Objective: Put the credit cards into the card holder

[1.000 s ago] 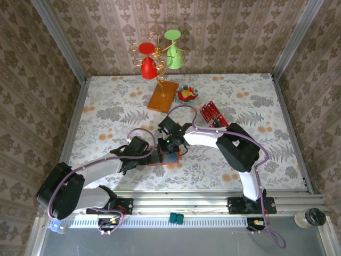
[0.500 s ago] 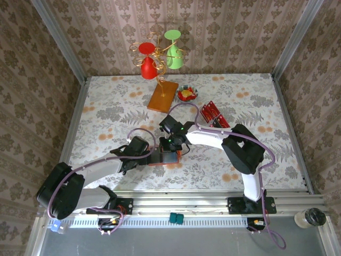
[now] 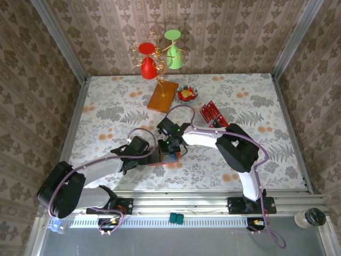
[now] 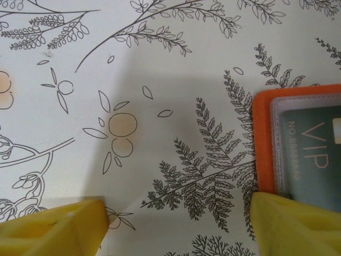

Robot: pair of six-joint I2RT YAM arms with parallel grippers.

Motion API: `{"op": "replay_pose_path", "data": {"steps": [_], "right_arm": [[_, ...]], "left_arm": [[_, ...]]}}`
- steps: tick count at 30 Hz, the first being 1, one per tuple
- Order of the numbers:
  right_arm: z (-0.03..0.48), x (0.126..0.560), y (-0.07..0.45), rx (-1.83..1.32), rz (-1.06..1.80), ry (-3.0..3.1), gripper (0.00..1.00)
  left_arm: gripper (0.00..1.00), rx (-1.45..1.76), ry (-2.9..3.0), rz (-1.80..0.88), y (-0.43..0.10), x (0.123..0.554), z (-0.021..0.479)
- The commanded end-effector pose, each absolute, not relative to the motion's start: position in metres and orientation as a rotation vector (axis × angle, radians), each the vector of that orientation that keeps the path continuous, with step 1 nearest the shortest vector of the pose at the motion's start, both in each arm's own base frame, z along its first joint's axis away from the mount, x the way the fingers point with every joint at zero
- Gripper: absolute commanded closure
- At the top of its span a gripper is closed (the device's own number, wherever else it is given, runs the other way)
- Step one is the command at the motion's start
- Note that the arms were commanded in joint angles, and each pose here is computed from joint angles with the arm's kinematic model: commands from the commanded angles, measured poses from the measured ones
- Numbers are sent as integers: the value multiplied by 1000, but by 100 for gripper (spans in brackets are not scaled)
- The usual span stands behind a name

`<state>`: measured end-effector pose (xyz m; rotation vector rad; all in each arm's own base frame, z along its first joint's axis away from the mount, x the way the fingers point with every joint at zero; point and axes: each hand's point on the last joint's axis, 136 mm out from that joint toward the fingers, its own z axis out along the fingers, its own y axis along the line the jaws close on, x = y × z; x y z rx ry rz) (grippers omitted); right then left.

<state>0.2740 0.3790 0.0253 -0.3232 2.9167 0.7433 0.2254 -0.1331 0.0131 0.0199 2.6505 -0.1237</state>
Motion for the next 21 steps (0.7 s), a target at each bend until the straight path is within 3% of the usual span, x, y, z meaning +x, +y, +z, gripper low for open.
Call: {"op": "replay_pose_path", "data": {"steps": [1,21], "right_arm": [[17,265,385,-360,723,2950,94],[35,265,383,-359,725,2907,93]], "left_arm": [[25,56,2691,-194,-145,219,-1],[26,-88,2616,-179,-126,226,33]]}}
